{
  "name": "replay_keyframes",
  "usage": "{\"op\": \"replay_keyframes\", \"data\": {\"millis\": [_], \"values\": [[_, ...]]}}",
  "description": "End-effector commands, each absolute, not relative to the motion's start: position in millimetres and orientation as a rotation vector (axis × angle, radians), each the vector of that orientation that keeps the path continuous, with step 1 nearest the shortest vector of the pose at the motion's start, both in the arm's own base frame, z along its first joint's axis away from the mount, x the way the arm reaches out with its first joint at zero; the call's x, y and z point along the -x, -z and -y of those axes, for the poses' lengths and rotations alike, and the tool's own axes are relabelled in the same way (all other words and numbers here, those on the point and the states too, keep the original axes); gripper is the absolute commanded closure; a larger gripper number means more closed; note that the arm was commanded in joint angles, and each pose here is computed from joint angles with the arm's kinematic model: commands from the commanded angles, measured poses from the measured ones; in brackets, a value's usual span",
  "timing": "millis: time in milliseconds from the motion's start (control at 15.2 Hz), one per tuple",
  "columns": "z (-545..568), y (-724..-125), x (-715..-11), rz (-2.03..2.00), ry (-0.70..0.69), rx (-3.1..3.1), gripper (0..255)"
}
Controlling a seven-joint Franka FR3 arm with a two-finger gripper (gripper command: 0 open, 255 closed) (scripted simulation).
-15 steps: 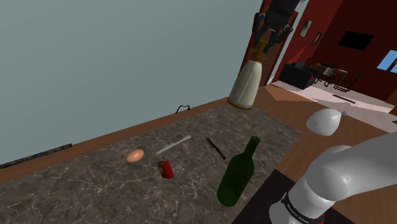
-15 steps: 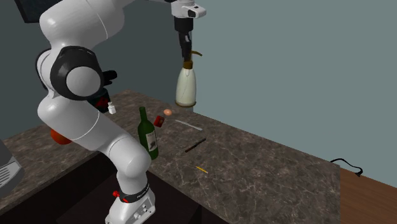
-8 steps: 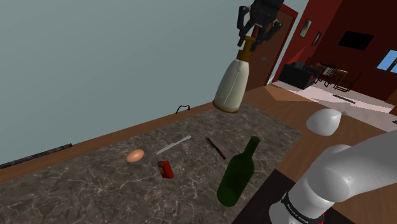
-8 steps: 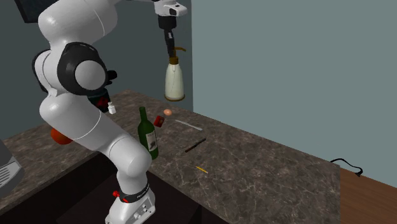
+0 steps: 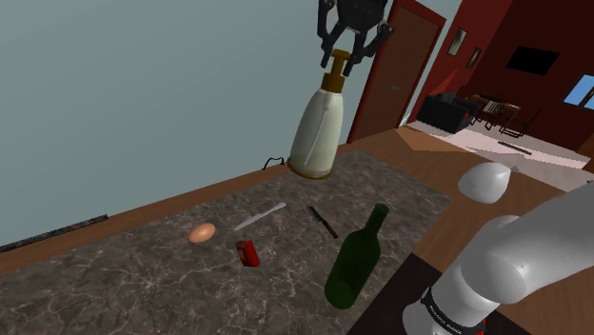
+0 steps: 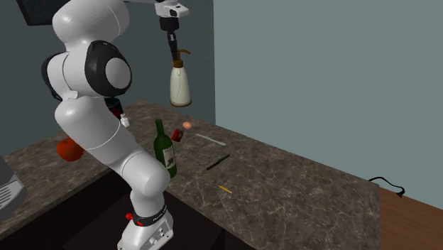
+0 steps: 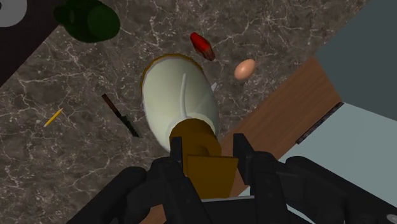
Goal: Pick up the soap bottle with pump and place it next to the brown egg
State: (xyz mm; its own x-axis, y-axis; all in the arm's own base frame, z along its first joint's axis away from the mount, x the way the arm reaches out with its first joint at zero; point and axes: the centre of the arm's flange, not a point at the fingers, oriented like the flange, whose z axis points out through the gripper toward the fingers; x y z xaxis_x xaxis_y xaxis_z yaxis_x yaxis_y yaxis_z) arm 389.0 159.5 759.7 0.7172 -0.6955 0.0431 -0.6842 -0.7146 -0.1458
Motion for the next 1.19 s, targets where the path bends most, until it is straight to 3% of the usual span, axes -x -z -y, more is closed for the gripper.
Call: {"op": "replay_keyframes", "data": {"millis": [0, 1122], "values": [[-187, -760, -391, -1.131, 0.144, 2.798, 255], [-393, -756, -418, -1.131, 0.144, 2.798, 255]]}}
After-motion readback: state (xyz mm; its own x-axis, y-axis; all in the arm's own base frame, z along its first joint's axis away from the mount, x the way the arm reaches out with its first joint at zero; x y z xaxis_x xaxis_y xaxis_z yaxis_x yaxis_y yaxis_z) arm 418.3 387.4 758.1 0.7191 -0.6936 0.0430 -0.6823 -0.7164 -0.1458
